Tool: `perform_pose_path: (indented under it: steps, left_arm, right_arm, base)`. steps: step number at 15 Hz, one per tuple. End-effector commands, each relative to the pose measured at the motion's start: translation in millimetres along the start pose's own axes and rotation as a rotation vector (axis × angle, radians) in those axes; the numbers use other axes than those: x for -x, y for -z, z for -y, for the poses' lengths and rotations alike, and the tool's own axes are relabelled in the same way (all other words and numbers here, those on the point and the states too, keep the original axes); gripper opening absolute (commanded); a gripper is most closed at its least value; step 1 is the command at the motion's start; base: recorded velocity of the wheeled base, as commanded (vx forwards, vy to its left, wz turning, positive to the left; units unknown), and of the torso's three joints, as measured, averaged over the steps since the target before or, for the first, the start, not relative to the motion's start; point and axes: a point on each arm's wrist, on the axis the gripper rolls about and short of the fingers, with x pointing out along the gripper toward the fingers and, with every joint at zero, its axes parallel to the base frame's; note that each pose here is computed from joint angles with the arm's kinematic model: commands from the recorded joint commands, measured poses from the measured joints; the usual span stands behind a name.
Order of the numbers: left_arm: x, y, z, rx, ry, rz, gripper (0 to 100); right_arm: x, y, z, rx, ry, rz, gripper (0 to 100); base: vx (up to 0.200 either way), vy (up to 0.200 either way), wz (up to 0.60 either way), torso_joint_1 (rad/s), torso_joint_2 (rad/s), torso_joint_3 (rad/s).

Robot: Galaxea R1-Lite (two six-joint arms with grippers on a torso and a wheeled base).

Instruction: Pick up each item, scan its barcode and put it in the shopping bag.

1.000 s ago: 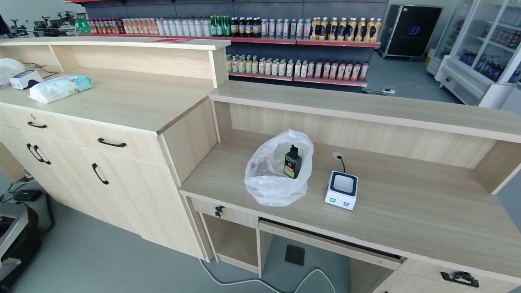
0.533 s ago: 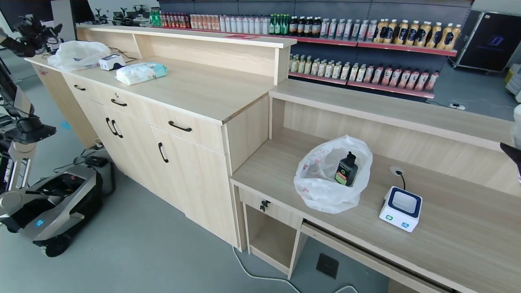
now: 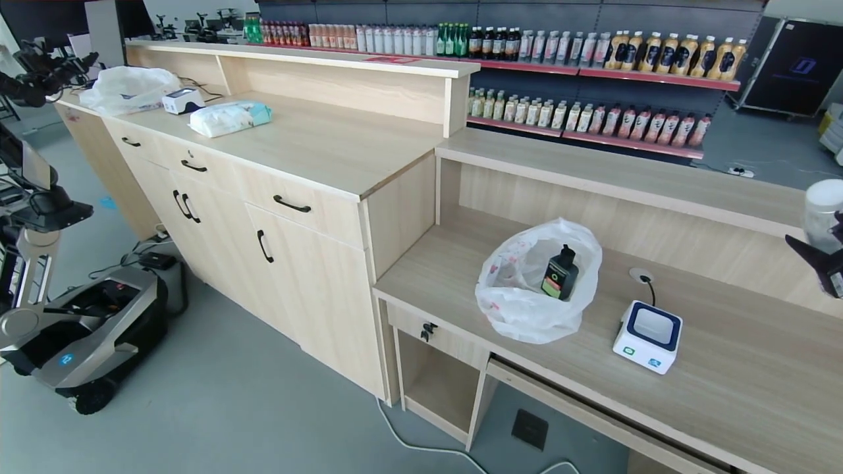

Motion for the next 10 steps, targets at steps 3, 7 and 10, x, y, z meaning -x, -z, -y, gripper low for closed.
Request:
perform_pose_path:
  steps: [3,7,10]
  left_arm:
    - [0.0,0.0,0.0,0.000,0.001,0.000,100]
    - [0.0,0.0,0.0,0.002,-0.001,0.000,100]
    - [0.0,0.0,0.0,0.000,-0.001,0.000,100]
  right_arm:
    - [-10.9,32.2,-23.7,-0.011,-0.060,-0.048,0]
    - [-25.2,53.3,-40.9,0.023,-0.154,0.014,0]
    - [-31.5,60.0,-48.0,0.011,-0.216,0.065,0]
  base:
    - [0.000,0.000,0.00,0.000,0.00,0.000]
    - [0.000,0.000,0.00,0.000,0.00,0.000]
    - [0.000,0.000,0.00,0.000,0.00,0.000]
